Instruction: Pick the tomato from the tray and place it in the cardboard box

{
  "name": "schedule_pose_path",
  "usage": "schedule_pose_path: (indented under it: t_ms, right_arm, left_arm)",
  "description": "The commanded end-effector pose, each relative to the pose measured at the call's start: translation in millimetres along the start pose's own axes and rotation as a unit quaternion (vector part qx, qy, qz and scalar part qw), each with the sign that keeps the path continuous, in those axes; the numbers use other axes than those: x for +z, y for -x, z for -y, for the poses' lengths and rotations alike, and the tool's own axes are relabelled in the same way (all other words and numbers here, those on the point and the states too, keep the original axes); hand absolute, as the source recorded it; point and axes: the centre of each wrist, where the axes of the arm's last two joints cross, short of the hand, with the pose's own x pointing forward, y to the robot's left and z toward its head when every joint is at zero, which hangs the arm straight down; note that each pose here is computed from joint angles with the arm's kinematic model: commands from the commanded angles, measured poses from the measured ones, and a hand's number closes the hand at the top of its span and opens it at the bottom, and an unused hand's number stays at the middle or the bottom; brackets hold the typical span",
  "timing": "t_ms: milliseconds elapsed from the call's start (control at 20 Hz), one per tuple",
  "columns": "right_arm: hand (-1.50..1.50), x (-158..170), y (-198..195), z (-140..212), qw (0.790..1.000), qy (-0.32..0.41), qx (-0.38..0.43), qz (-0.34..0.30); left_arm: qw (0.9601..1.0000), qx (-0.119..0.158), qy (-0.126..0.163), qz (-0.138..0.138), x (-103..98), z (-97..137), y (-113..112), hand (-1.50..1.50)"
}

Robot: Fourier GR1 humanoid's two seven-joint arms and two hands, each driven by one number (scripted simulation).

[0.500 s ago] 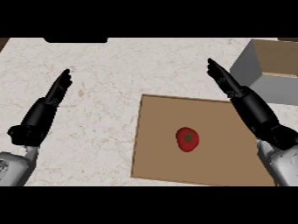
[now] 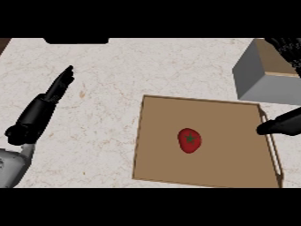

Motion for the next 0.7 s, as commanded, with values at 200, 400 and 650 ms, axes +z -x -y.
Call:
schedule_pose_path:
  t_ms: [200, 400, 650]
  right_arm:
    - [-1.50, 26, 37, -1, 0.986, -0.095, 0.111, 0.077]
    - [-1.50, 8, 13, 11, 0.969, -0.132, 0.186, 0.099]
    - [-1.50, -6, -15, -14, 0.927, -0.234, 0.290, 0.039]
  left_arm:
    - [0.9998, 0.002, 0.019, 0.004, -6, 0, -7, 0.00]
    - [0.9996, 0.013, 0.024, 0.001, 2, -13, 1, 0.00]
    - [0.9996, 0.010, 0.026, 0.001, -11, 7, -8, 0.00]
